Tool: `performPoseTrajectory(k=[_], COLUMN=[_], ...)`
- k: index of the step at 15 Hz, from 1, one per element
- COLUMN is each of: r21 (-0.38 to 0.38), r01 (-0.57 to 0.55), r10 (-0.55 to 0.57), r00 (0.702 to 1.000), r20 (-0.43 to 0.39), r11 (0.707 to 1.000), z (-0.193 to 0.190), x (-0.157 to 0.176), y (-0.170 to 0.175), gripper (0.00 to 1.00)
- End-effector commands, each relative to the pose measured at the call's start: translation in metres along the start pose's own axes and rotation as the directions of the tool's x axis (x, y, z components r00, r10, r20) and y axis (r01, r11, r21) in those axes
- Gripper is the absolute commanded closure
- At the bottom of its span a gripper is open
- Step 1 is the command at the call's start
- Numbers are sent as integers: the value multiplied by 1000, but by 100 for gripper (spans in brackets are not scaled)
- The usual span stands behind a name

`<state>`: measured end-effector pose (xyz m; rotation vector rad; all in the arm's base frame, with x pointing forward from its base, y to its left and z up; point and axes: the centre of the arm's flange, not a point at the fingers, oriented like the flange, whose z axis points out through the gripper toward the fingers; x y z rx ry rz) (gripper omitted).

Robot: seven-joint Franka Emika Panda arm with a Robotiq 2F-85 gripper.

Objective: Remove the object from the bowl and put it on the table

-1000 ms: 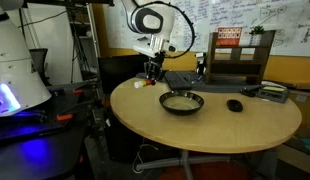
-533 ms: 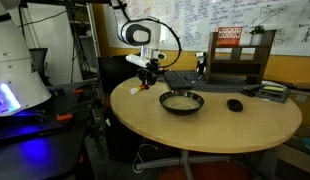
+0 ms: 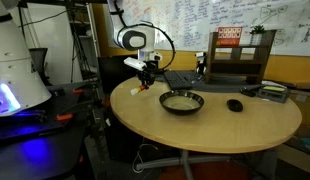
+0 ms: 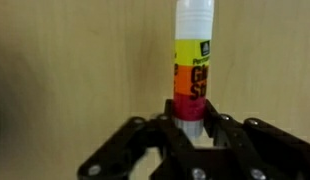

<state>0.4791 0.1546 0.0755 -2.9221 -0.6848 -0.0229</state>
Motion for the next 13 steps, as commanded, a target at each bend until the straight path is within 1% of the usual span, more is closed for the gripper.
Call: performPoseTrajectory(k=[1, 2, 3, 4, 5, 6, 7, 9, 11, 12, 13], r21=[-59, -73, -90, -98, -99, -89, -66, -53, -23, -1, 34], r01=[-11, -12, -19, -25, -19, -16, 2, -2, 24, 43, 80], r10=[13, 16, 25, 33, 30, 28, 10, 13, -18, -42, -86], r00=[999, 998, 998, 996, 993, 990, 985, 977, 972, 970, 971], r20=[29, 53, 65, 84, 112, 136, 171, 211, 236, 238, 223], r11=[998, 997, 996, 995, 995, 996, 998, 999, 999, 999, 996], z=[-2, -4, -10, -15, -26, -36, -50, -79, -109, -122, -136], x=[4, 4, 4, 4, 3, 4, 4, 5, 7, 8, 10], y=[4, 7, 11, 14, 19, 21, 23, 24, 26, 28, 30], gripper=[34, 27, 18, 12, 3, 0, 0, 0, 0, 0, 0])
